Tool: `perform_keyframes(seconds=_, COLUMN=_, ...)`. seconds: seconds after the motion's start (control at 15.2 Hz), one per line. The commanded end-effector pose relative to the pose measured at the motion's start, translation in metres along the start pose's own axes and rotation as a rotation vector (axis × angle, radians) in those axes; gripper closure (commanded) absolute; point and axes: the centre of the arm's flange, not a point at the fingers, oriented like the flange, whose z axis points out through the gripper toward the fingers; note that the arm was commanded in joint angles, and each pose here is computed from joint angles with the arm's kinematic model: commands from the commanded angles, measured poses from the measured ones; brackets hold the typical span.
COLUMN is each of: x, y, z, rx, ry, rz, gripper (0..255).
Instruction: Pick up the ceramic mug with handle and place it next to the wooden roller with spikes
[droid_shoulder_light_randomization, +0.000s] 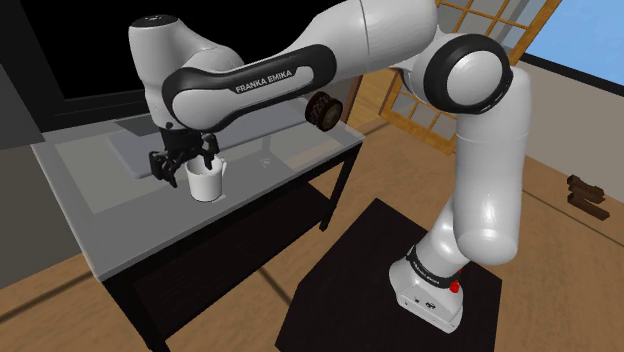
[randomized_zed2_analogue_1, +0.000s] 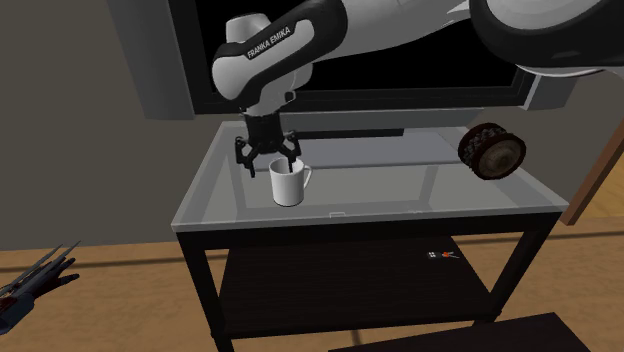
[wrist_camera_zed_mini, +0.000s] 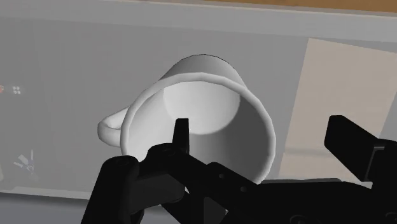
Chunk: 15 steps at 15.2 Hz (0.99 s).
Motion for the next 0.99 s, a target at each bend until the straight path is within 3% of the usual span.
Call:
perform_keyframes(seconds=0.0, x=0.0015, y=-0.0008, z=0.0101, rx=0.0, ry=0.0, rz=0.0, gripper=0)
perform_keyframes(seconds=0.59, x=0.0015, y=-0.0008, z=0.0131, rx=0.0, ry=0.0, rz=0.0, gripper=0)
perform_keyframes(seconds=0.66, x=0.0015, y=-0.0008, z=0.0131, rx=0.0, ry=0.0, rz=0.0, gripper=255)
perform_keyframes(seconds=0.92, x=0.0015, y=-0.0008, z=0.0131, rx=0.0, ry=0.0, rz=0.0, gripper=255)
